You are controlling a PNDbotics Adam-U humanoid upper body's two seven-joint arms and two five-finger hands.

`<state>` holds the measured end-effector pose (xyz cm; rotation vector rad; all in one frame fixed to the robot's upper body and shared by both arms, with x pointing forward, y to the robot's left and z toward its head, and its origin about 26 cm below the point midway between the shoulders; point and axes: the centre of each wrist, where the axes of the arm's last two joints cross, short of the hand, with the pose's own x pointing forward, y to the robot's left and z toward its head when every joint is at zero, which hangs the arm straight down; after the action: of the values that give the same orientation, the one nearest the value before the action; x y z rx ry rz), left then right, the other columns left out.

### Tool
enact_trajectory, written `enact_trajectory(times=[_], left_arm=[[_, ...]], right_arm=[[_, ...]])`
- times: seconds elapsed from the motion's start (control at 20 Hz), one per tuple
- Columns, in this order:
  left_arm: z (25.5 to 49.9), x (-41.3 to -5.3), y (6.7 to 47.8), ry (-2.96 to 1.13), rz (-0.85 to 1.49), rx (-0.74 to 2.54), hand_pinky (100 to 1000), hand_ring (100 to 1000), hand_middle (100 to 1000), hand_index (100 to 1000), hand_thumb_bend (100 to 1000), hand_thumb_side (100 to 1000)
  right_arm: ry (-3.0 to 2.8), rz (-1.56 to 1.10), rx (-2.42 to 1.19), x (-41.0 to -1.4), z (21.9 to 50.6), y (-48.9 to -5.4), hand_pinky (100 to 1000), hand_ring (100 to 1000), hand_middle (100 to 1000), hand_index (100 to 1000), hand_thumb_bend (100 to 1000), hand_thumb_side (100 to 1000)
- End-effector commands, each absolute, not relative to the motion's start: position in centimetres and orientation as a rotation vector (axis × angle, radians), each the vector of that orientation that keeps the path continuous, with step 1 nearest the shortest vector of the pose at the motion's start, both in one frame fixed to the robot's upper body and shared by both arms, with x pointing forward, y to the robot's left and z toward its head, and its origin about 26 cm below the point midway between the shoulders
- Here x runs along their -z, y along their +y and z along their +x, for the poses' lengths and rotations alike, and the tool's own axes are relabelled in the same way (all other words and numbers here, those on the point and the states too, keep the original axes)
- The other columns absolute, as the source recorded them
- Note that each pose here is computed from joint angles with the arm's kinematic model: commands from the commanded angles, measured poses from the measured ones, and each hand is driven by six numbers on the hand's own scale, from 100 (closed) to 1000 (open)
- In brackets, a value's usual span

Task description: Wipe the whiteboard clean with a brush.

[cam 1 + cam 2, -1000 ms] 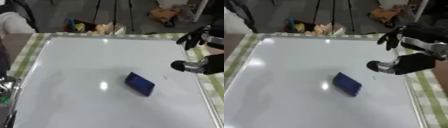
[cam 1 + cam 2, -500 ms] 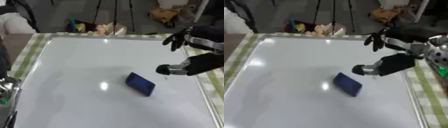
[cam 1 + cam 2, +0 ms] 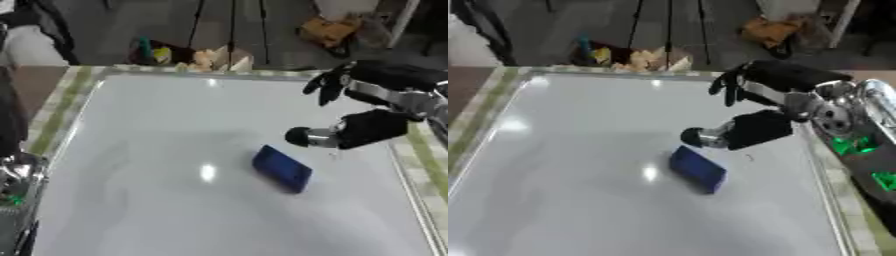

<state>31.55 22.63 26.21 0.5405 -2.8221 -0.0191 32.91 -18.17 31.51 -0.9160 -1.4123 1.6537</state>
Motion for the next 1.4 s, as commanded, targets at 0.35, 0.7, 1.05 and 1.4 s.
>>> enact_trajectory(times=[0.35,0.7,1.05,1.4], left_arm=[[31.2,-26.6,22.9,-2.837,0.559,0.041,654,788,759,749,137,1000],[31.2,-26.6,22.9,-2.835,0.561,0.039,654,788,760,749,138,1000],[31.2,-26.7,22.8,-2.839,0.563,0.041,655,788,761,750,140,1000],[31.2,-26.7,22.7,-2.842,0.559,0.036,655,788,761,750,140,1000]], right_arm=[[-1.311,-0.942,-1.701,-30.6,33.5,-17.2,801,809,742,894,587,848],[-1.271,-0.899,-1.730,-29.1,34.1,-16.6,796,808,728,881,552,818],[-1.215,-0.929,-1.741,-27.8,35.0,-16.0,788,810,702,843,491,796],[-1.180,-0.921,-1.758,-26.8,35.8,-15.7,781,807,632,714,477,801]])
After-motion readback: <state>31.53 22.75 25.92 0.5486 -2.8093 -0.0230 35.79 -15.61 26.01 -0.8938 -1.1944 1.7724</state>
